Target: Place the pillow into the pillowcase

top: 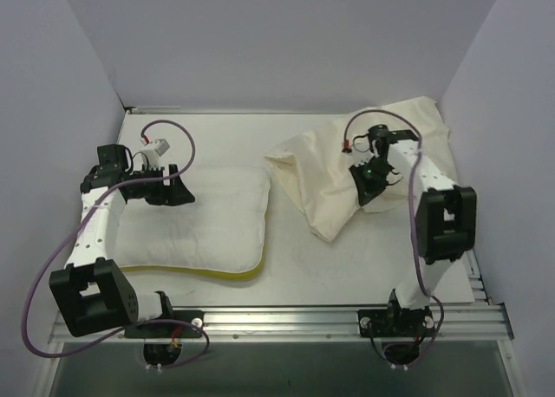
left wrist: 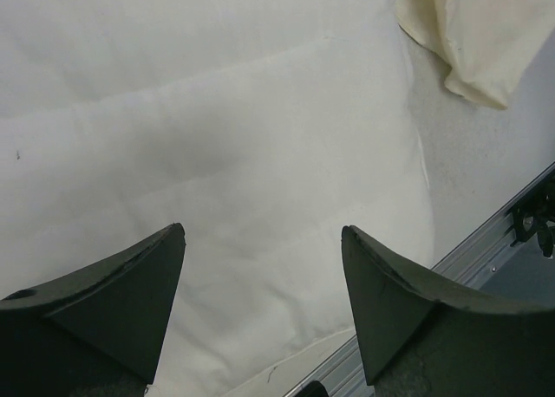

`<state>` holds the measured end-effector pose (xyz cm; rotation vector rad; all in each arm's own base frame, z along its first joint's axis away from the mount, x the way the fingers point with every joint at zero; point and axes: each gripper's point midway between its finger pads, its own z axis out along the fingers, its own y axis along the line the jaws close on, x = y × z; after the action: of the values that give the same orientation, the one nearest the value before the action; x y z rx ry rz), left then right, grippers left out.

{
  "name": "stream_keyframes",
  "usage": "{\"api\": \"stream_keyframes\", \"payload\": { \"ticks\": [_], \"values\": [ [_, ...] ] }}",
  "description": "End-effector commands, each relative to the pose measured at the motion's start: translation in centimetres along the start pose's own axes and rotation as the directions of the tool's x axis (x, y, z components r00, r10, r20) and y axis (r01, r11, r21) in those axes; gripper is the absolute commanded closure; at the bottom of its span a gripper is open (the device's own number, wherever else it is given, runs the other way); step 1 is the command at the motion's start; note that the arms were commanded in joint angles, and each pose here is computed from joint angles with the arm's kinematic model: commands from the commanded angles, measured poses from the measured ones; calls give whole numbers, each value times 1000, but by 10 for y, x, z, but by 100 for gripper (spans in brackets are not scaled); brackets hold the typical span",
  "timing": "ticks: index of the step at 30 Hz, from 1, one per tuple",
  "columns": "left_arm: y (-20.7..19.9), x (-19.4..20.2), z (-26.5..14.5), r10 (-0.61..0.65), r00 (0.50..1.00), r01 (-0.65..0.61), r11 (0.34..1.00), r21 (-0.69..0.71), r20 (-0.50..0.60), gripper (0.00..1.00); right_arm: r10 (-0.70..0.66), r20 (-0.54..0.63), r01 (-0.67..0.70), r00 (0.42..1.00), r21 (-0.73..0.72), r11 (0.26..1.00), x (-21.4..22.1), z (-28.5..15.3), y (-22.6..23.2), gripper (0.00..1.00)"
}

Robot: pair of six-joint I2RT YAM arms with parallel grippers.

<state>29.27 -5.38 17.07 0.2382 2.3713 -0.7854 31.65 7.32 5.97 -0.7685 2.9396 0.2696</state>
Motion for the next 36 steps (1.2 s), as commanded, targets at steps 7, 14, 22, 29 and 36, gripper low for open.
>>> {"api": "stream_keyframes", "payload": {
  "ticks": [7,14,22,29,36],
  "values": [
    [3,-17,-2,76,996,-76,997,3,42,19,-153,-131,169,980,119,978,110,-71,-25,100],
    [8,-10,2,70,997,-70,998,-2,12,19,-118,-255,177,960,223,959,123,-66,-53,33],
    [11,-4,7,69,997,-69,998,14,-24,18,-329,-71,336,942,136,932,47,-68,39,32],
    [15,0,9,55,997,-54,998,17,-59,18,-375,-192,393,907,60,918,24,12,80,41],
    [13,7,9,57,995,-55,998,33,-78,18,-298,-157,312,942,73,947,-12,41,84,51]
  ]
}}
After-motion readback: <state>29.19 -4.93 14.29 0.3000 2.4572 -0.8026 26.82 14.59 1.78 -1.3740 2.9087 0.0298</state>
